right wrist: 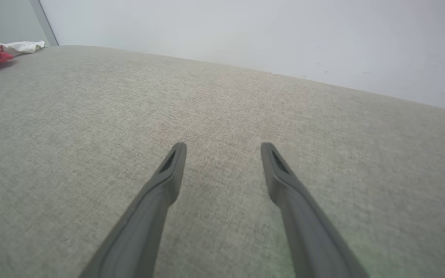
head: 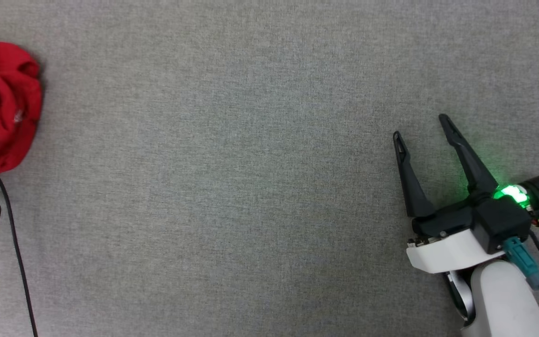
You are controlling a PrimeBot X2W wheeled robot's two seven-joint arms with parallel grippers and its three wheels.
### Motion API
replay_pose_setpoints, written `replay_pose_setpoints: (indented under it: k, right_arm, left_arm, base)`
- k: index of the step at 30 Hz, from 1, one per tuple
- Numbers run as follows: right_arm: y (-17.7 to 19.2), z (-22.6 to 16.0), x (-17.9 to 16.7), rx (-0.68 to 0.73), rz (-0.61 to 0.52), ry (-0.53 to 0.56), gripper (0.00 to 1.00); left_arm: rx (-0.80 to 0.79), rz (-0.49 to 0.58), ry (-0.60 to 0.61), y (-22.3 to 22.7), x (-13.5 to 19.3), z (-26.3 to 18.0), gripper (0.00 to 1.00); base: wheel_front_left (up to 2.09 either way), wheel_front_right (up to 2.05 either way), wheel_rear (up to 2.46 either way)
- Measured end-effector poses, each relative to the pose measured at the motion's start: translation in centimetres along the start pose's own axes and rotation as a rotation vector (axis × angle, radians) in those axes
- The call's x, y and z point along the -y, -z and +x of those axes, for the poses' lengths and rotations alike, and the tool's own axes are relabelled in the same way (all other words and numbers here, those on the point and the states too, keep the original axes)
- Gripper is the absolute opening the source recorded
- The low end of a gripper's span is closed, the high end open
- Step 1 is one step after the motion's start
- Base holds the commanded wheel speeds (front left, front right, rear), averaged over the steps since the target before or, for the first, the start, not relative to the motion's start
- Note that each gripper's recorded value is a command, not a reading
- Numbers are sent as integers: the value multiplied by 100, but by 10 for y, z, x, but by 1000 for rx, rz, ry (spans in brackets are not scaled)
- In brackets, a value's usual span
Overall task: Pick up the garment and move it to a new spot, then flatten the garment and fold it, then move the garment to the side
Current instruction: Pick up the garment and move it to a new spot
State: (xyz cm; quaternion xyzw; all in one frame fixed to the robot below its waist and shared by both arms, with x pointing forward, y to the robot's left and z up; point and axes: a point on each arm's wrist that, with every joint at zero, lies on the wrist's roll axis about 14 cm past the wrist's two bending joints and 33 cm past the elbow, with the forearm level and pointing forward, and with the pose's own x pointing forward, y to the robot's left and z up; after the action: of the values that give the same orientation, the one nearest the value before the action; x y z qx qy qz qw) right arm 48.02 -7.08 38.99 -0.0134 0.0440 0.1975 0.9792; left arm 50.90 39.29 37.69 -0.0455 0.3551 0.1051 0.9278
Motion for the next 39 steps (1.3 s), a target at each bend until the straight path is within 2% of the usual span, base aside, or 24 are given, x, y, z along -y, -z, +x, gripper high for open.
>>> replay_pose_setpoints:
  k: [11,14,18,22,26,30,34,39]
  right_arm:
    - [-37,-15,-10,53,17,-8,100]
    - [-52,-25,-9,79,22,7,100]
    - [-74,-39,-4,123,52,37,100]
    - [-92,-55,2,162,72,70,100]
    - [-104,-71,11,189,78,108,100]
    - [-112,-87,29,210,81,171,100]
    - [-117,-103,50,229,80,245,100]
    - [-123,-126,81,255,99,355,100]
  left_arm:
    - [431,95,-12,-77,-14,-64,0]
    - [517,128,18,-94,-6,-87,0]
    - [609,231,81,-112,18,-115,0]
    - [658,299,209,-115,69,-135,0]
    - [697,324,334,-116,121,-153,0]
    - [705,349,487,-105,191,-166,0]
    - [675,360,673,-79,268,-182,0]
    - [570,400,890,-20,353,-198,0]
  base:
    - [0,0,0]
    - [0,0,0]
    - [0,0,0]
    - [0,0,0]
    - [0,0,0]
    - [0,0,0]
    - [0,0,0]
    - [0,0,0]
